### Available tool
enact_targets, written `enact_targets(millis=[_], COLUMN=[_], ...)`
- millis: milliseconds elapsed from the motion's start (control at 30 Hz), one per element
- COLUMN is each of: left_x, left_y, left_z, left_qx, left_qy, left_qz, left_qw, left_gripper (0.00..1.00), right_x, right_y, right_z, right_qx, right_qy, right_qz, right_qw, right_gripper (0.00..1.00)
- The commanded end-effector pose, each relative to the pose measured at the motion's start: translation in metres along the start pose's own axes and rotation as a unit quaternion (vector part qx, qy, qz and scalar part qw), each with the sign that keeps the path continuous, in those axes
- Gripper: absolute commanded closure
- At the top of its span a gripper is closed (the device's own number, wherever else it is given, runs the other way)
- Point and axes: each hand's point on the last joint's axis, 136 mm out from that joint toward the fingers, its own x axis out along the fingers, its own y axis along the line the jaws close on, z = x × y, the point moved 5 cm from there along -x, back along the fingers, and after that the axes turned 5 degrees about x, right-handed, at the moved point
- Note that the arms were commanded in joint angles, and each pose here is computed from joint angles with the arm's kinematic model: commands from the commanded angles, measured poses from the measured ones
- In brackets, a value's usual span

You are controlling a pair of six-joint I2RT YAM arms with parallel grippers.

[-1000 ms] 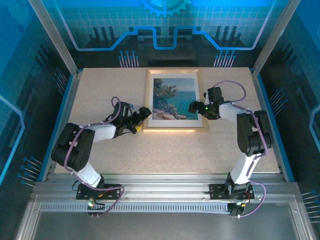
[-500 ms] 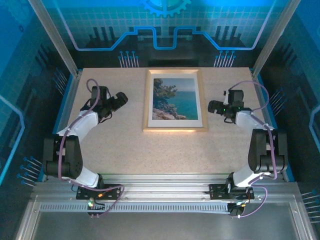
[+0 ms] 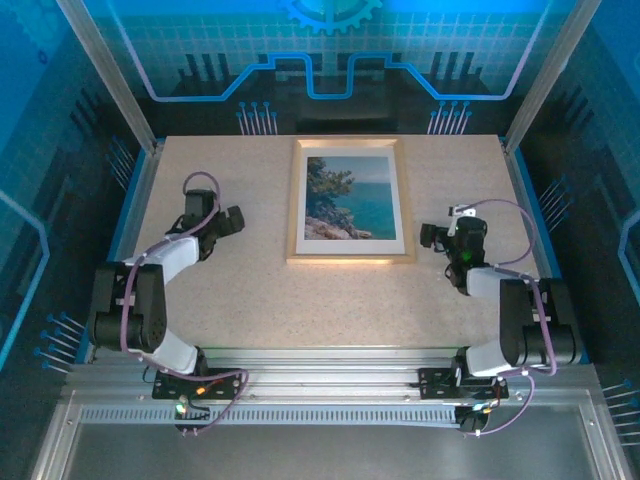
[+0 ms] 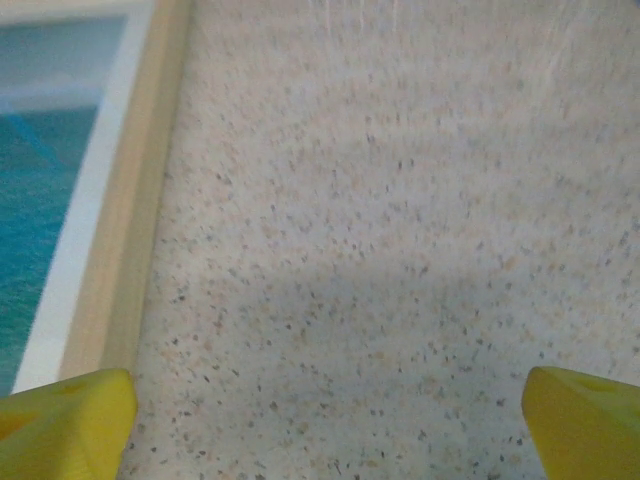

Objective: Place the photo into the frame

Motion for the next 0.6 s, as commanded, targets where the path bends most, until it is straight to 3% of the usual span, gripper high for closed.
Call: enact_targets(millis=[0, 133, 200, 333, 567], left_x=[0.005, 0.0, -0.008, -0.021, -0.016], left_y=[0.002, -0.004, -0.009, -0.001, -0.007], left_z=[0.01, 0.009, 0.002, -0.017, -0.016], left_qx=[0.047, 0.07, 0.081, 0.071, 0.084], left_qy=[-0.079, -0.122, -0.148, -0.251, -0.216], left_qz=[-0.003, -0.036, -0.066, -0.074, -0.074], left_qw=[0.996, 0.989, 0.983, 0.963, 0.97], left_gripper=[0.01, 0.01, 0.01, 0.01, 0.01], right_x=[-0.009, 0.003, -0.001, 0.001, 0.001], right_y=[0.014, 0.029, 0.02, 0.023, 0.025], right_z=[0.02, 0.012, 0.009, 0.01, 0.01], right_qx=[-0.043, -0.068, -0.054, -0.062, -0.067], right_qy=[-0.107, -0.085, -0.1, -0.096, -0.098], right_qz=[-0.01, 0.037, 0.015, 0.013, 0.015], right_qw=[0.993, 0.993, 0.993, 0.993, 0.993], right_gripper=[0.0, 0.0, 0.0, 0.0, 0.0])
